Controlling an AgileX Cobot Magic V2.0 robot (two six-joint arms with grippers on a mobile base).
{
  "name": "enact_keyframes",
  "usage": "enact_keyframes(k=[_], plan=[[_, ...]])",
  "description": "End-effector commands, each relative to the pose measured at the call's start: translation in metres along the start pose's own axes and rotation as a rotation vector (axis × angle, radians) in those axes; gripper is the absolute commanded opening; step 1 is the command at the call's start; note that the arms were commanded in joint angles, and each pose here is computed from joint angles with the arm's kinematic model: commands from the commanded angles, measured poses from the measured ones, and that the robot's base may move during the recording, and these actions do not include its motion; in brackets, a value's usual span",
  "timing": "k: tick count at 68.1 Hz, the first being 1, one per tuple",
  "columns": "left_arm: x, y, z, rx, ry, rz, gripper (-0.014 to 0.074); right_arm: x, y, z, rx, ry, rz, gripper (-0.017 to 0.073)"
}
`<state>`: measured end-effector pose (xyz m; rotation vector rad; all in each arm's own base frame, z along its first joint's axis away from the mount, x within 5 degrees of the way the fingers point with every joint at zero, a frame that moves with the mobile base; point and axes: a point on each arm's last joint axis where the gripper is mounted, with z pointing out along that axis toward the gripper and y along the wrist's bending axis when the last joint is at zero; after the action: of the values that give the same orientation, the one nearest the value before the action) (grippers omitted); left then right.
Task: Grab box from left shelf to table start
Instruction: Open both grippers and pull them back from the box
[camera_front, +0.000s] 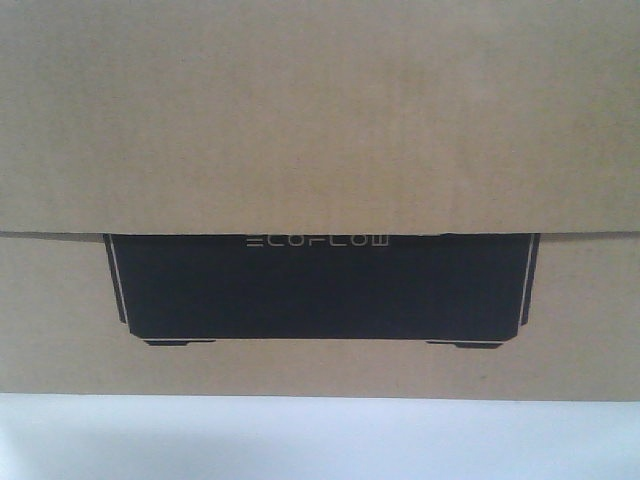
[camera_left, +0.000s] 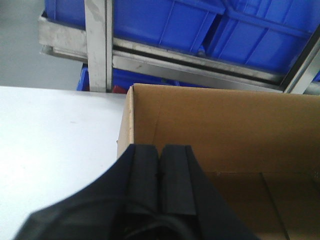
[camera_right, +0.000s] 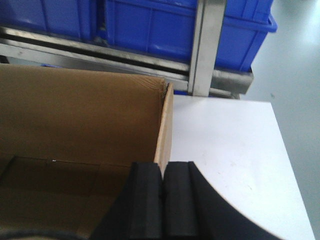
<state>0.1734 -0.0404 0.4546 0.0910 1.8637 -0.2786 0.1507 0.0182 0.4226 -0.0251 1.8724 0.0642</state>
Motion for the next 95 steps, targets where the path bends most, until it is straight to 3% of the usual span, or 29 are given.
enact_keyframes(k=[1,21,38,44,89,95], plan=[[0.005,0.0,-0.023,0.02,-0.177,0.007,-0.0093,0.005,-0.001,-0.021,-0.037,-0.209,-0.036,0.0048],[0.107,0.016,-0.051,0.007,-0.33,0.056,-0.0093,0.102,-0.008,-0.059,-0.087,-0.433,-0.088,0.0049],[0.176,0.026,-0.06,0.006,-0.339,0.062,-0.0093,0.162,-0.013,-0.065,-0.084,-0.454,-0.085,0.0049],[0.18,0.026,-0.063,0.012,-0.388,0.062,-0.0093,0.168,-0.014,-0.066,-0.084,-0.464,-0.084,0.0049],[0.18,0.026,-0.063,0.012,-0.392,0.062,-0.0093,0.17,-0.014,-0.065,-0.083,-0.458,-0.083,0.0049],[0.18,0.026,-0.063,0.012,-0.392,0.062,-0.0093,0.176,-0.014,-0.061,-0.091,-0.441,-0.033,0.0049]])
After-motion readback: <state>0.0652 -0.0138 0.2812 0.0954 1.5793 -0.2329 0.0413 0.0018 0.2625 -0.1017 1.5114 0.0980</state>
